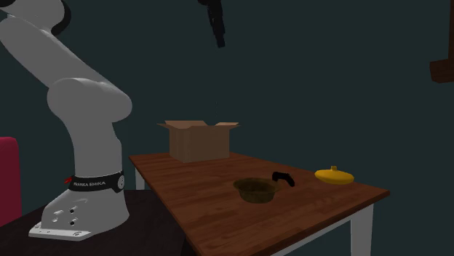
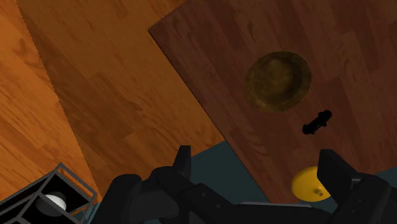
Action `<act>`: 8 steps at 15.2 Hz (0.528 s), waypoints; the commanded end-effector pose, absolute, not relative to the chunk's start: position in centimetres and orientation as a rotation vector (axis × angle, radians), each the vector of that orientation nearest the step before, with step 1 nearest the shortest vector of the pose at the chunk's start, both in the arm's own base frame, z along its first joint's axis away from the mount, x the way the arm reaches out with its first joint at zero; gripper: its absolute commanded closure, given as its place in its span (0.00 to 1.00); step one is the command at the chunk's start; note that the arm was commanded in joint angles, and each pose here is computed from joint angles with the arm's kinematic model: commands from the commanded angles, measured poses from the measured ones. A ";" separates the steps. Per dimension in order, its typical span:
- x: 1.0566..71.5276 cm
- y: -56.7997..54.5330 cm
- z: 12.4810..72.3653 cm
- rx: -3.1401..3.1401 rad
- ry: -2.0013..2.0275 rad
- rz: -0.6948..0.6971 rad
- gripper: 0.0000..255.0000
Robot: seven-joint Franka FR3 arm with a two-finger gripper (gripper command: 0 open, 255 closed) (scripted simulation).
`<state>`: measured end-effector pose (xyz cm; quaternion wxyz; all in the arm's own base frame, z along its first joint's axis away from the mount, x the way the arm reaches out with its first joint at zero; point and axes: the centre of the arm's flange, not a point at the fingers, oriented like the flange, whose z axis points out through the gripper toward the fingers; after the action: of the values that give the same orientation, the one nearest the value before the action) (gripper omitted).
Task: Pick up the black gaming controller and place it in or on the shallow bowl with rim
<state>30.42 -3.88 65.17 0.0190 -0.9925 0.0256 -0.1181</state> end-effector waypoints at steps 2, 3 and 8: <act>31.0 -3.2 64.2 -3.080 0.079 -0.370 0.00; 31.5 -2.6 63.1 -3.080 0.078 -0.374 0.00; 34.2 0.6 58.1 -3.078 0.076 -0.392 0.00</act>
<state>33.49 -0.11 59.32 0.0187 -0.9918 0.0242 -0.1239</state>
